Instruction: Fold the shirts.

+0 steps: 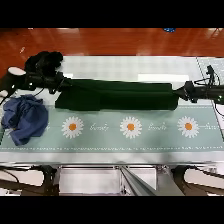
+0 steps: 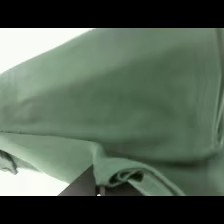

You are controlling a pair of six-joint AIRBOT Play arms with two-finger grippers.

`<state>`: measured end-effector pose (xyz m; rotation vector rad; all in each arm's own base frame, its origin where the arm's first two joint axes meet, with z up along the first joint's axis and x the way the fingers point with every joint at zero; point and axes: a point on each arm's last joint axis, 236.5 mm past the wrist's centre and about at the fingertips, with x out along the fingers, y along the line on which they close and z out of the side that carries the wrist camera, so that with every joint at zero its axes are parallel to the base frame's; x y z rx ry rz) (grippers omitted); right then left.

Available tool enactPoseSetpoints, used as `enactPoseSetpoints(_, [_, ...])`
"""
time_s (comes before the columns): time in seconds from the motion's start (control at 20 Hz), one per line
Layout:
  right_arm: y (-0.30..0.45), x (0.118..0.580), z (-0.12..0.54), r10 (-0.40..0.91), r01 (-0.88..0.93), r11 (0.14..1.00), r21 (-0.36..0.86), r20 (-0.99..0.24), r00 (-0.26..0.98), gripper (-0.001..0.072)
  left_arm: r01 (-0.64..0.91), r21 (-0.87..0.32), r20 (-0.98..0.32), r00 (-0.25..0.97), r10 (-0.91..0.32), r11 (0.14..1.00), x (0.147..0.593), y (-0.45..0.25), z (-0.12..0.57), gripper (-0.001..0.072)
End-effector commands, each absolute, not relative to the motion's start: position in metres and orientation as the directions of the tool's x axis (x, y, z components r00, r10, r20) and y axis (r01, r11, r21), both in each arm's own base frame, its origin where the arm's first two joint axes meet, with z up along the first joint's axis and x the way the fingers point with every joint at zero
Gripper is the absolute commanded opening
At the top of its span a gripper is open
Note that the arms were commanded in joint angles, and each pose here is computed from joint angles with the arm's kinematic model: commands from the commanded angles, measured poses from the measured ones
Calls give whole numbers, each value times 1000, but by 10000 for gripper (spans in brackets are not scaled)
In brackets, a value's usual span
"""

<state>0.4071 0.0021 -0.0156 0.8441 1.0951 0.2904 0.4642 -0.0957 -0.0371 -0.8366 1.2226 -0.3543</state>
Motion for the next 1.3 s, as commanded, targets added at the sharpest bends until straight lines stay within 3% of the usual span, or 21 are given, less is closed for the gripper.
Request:
enactPoseSetpoints(0.0, [-5, 436, -33, 589, 207, 660, 722, -668, 454, 26, -180, -746, -663, 296, -688, 641, 501, -105, -44, 21])
enactPoseSetpoints(0.3, [-9, 457, -60, 578, 234, 659, 715, -680, 450, 27, -126, -748, -654, 300, -694, 651, 529, -116, -49, 21])
enactPoseSetpoints(0.35, [-8, 459, -65, 573, 239, 661, 711, -685, 449, 28, -114, -747, -655, 292, -697, 655, 527, -119, -52, 48])
enactPoseSetpoints(0.4, [-7, 460, -70, 572, 248, 659, 710, -687, 448, 135, -111, -749, -655, 273, -705, 653, 523, -122, -52, 253])
enactPoseSetpoints(0.45, [-7, 462, -71, 563, 261, 658, 707, -691, 453, 406, -108, -753, -653, 247, -716, 649, 517, -126, -51, 446])
enactPoseSetpoints(0.5, [-7, 462, -68, 565, 264, 652, 710, -688, 456, 407, -105, -761, -647, 203, -735, 640, 507, -127, -48, 501])
enactPoseSetpoints(0.65, [-27, 454, -33, 591, 248, 627, 739, -658, 466, 406, -95, -746, -665, 73, -743, 659, 470, -105, -34, 500])
enactPoseSetpoints(0.75, [-58, 439, 7, 574, 225, 630, 744, -640, 511, 405, -68, -698, -716, 74, -694, 713, 456, -76, -12, 500])
enactPoseSetpoints(0.9, [-123, 409, 68, 395, 203, 742, 639, -661, 638, 404, 20, -637, -747, 231, -624, 770, 457, -45, 44, 500])
enactPoseSetpoints(1.0, [-169, 380, 74, 229, 316, 773, 550, -706, 670, 405, 94, -591, -728, 365, -580, 801, 455, -42, 81, 500])
enactPoseSetpoints(1.1, [-187, 355, 50, 188, 419, 710, 566, -726, 662, 406, 116, -551, -701, 472, -534, 826, 442, -54, 93, 501])
enactPoseSetpoints(1.25, [-175, 333, -13, 235, 517, 600, 610, -753, 615, 407, 108, -524, -692, 525, -496, 845, 401, -84, 64, 501])
